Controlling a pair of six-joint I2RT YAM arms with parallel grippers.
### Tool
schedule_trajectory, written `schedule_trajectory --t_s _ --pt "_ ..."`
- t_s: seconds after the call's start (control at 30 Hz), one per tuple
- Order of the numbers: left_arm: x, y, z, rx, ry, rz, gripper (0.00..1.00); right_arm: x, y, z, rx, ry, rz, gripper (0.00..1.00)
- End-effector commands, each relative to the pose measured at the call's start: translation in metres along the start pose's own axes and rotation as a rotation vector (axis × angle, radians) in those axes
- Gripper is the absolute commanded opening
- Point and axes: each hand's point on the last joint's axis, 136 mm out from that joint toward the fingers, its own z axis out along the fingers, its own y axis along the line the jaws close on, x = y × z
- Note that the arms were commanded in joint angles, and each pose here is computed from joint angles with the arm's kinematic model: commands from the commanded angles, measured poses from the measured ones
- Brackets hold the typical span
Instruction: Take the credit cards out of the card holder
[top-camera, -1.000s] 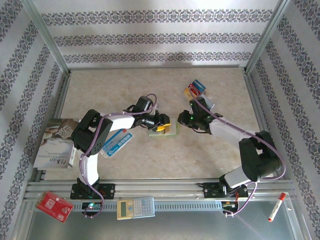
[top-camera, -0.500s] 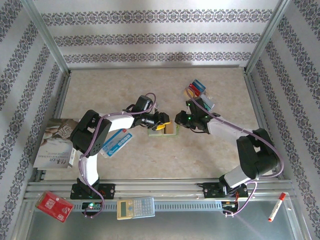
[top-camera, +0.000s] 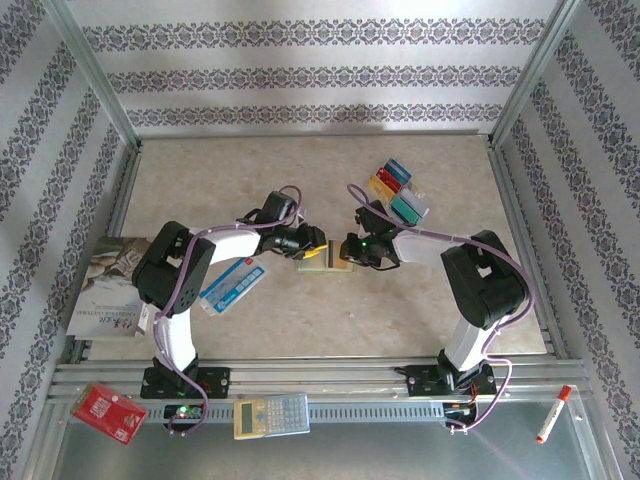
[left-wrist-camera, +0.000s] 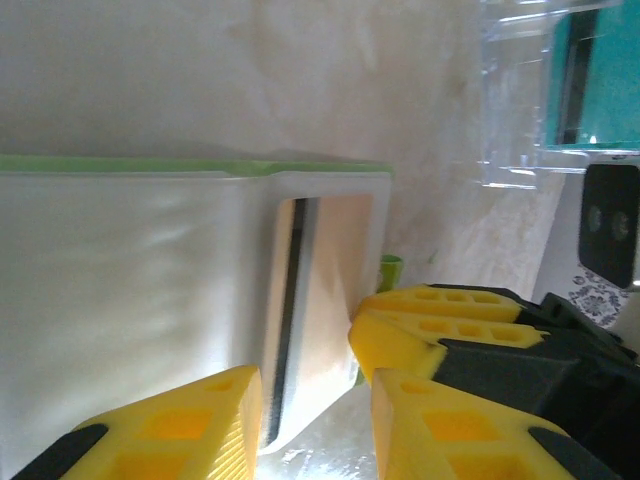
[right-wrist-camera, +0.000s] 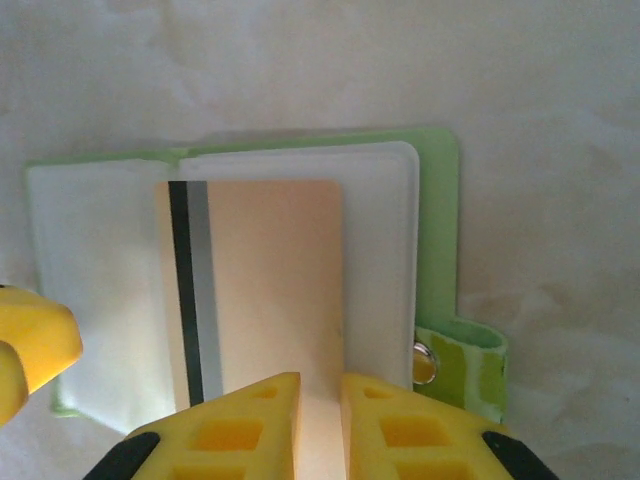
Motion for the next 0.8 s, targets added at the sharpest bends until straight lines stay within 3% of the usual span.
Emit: schedule_trajectory --t_s 0.0,0.23,0.77 --pt "0.004 0.007 0.007 -0.014 0.041 -0.004 0.35 0.001 -0.005 0.007 0.022 0.022 0.01 0.21" --pt "0.006 0.009 0.013 0.004 0.066 -0.007 0.31 0.006 0.001 0.016 -0.033 0.066 0.026 0.21" --pt "0.004 0.003 0.012 0.026 0.072 0.019 0.09 0.006 -0.011 0.015 0.017 0.063 0.034 0.21"
